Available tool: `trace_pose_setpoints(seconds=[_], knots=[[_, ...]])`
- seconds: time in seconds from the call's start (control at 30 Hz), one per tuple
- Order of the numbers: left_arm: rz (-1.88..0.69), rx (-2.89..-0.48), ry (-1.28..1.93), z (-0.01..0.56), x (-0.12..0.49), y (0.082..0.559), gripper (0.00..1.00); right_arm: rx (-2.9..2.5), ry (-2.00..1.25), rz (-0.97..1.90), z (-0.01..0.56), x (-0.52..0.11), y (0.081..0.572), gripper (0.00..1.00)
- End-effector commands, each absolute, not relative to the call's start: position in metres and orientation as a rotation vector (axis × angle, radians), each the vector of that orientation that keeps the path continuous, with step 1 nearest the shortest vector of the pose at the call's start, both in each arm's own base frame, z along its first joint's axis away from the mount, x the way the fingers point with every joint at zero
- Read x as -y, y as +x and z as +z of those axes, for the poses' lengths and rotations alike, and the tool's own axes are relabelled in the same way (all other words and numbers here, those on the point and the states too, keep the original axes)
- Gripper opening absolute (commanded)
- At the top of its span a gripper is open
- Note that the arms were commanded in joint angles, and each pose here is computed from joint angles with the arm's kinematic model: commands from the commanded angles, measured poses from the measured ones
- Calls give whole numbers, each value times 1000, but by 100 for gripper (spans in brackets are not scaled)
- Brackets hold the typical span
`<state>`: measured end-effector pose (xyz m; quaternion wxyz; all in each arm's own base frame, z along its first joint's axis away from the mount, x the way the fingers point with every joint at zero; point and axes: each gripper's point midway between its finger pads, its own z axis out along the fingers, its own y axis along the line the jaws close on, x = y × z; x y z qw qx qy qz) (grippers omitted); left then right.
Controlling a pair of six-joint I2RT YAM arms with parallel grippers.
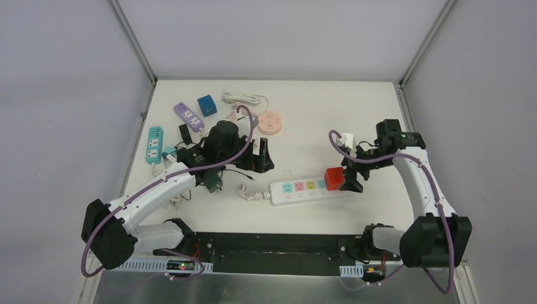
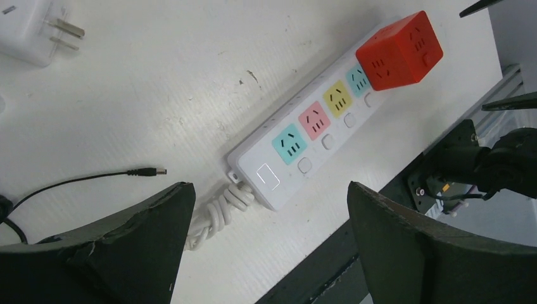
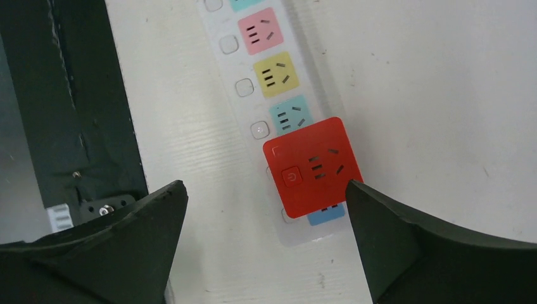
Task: Pull the plug off the socket
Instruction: Remove the plug from the socket.
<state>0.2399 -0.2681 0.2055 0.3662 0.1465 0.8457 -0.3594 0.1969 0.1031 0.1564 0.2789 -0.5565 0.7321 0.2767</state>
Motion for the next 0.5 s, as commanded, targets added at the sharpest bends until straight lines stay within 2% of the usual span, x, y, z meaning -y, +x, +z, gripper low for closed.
trace_pose_setpoints(seconds=[0.0, 0.47], knots=[[-874, -2055, 416, 213, 280, 253, 93, -1610, -1808, 761, 153, -113, 188, 100], [-899, -1958, 467, 206, 279, 238, 94, -1559, -1991, 655, 115, -113, 222, 100]])
